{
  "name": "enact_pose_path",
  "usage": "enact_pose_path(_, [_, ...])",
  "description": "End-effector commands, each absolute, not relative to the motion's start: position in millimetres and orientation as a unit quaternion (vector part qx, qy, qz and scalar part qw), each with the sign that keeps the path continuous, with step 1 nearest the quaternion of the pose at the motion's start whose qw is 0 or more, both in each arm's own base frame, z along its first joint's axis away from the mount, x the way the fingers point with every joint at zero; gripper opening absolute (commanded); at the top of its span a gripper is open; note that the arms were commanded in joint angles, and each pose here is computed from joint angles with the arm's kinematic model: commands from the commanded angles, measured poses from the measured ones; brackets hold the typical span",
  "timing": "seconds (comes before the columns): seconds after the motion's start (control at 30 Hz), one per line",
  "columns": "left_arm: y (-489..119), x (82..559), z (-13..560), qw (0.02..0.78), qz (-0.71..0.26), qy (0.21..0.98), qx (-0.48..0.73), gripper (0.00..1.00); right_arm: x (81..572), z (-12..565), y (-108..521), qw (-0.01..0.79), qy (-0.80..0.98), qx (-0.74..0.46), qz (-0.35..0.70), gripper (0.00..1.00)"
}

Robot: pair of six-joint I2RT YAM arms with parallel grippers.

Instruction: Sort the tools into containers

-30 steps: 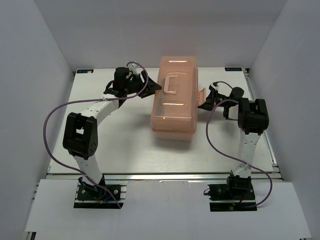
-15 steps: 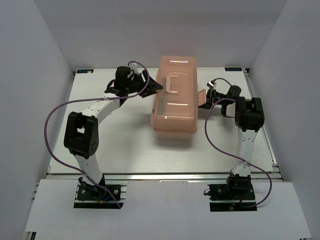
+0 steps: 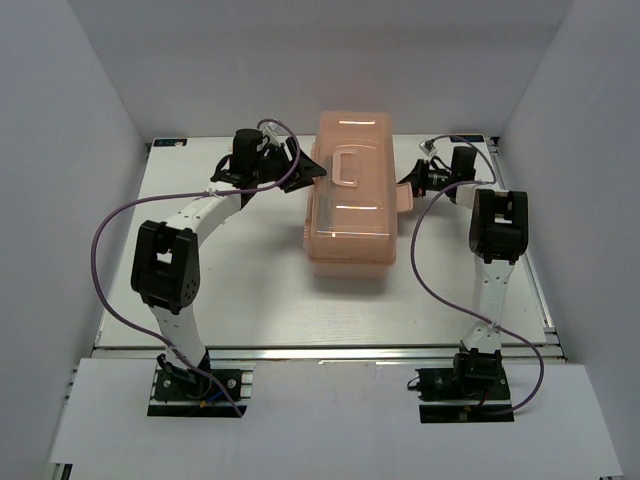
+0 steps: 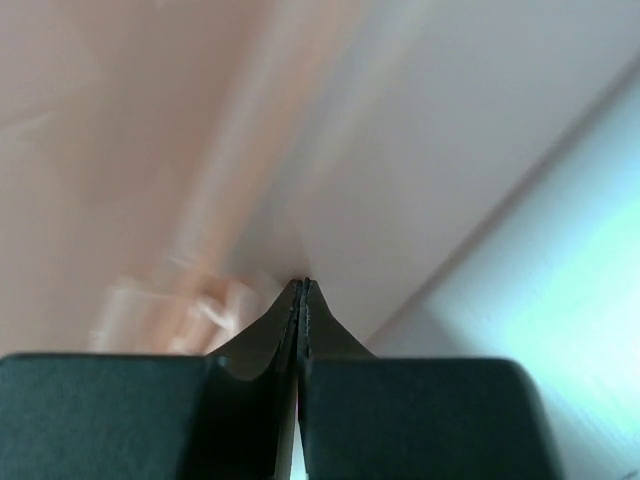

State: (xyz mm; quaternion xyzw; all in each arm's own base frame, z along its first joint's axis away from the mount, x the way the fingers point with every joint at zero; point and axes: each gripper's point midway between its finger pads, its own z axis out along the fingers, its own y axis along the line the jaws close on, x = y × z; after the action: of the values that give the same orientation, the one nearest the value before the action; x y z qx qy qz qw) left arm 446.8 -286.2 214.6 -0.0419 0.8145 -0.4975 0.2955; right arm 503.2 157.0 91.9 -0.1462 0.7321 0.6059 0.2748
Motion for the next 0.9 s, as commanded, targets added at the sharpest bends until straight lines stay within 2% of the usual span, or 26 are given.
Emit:
enact_pose_path(0.0, [-313, 423, 200, 0.245, -0.509, 0.825, -0.016, 0.67, 474, 84, 192, 0.234, 0.734, -0.167, 0.616, 0.0])
enact_pose_path(0.27, [-313, 424, 198, 0.242, -0.508, 0.826, -0.014, 0.67, 460, 105, 192, 0.238, 0.733, -0.161, 0.617, 0.0])
enact_pose_path(0.6, [-314, 424, 197, 0.242, -0.511, 0.824, -0.012, 0.67, 422, 150, 195, 0.214, 0.711, -0.157, 0.651, 0.0])
enact_pose_path(0.87, [-315, 421, 199, 0.241, -0.515, 0.823, -0.009, 0.67, 406, 159, 198, 0.175, 0.702, -0.133, 0.677, 0.0])
